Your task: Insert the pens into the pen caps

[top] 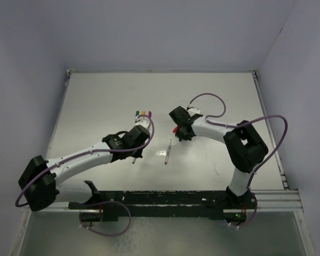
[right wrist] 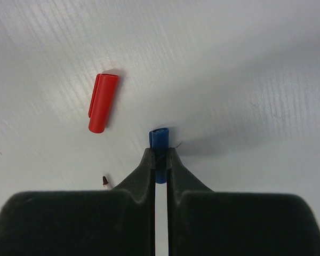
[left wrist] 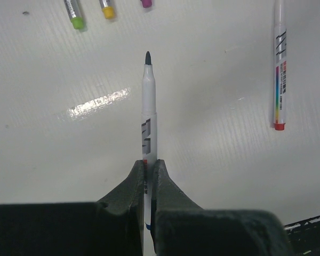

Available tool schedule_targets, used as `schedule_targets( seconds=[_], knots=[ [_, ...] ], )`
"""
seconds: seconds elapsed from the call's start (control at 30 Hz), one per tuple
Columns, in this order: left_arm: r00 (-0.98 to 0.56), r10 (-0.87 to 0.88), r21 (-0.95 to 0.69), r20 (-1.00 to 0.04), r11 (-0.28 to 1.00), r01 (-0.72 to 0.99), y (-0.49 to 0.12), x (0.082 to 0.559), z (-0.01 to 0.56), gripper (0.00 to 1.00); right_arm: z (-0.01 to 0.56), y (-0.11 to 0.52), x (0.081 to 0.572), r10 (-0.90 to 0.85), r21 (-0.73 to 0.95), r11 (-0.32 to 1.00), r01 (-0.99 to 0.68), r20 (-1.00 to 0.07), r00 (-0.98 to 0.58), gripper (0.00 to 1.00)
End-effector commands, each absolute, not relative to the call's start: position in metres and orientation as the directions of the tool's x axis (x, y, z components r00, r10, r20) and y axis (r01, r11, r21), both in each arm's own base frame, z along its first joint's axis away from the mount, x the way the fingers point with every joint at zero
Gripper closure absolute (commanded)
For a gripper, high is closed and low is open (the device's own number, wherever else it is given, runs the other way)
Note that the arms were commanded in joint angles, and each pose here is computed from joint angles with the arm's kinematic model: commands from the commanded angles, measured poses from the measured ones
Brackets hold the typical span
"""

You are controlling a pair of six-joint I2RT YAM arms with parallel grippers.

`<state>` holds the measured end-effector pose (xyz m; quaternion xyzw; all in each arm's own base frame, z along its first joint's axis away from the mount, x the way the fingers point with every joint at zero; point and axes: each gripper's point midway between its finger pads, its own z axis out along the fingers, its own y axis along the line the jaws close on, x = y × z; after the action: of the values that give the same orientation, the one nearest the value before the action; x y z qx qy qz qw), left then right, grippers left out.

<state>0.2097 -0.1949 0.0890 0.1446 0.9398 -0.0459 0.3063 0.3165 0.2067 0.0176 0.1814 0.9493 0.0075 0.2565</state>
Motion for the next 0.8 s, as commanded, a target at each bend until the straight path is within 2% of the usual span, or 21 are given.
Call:
schedule_targets(
  seconds=[0.0,0.3,0.47,0.63,0.77],
  knots=[
    [-0.747,0.233,-0.039,-0.622,0.944,0.326,-0.207,0.217,0.097,1.00,0.008,0.189,0.293,0.285,0.021,0.951,0.309,-0.449,-0.847,1.00],
    [-0.711,0.238,-0.146,-0.662,0.889,0.434,-0.242,0.219,0.104,1.00,0.087,0.181,0.312,0.231,0.135,0.973,0.190,-0.653,-0.722,1.00],
    [-0.670,0.208,-0.230,-0.713,0.833,0.503,-0.266,0.220,0.118,1.00,0.128,0.182,0.317,0.192,0.203,0.978,0.051,-0.774,-0.603,1.00],
    [-0.598,0.124,-0.342,-0.792,0.720,0.603,-0.297,0.218,0.142,1.00,0.160,0.177,0.316,0.183,0.229,0.973,-0.032,-0.849,-0.495,1.00],
    [-0.572,0.089,-0.396,-0.815,0.635,0.663,-0.315,0.212,0.149,1.00,0.182,0.183,0.307,0.227,0.307,0.941,-0.143,-0.886,-0.404,1.00]
  ],
)
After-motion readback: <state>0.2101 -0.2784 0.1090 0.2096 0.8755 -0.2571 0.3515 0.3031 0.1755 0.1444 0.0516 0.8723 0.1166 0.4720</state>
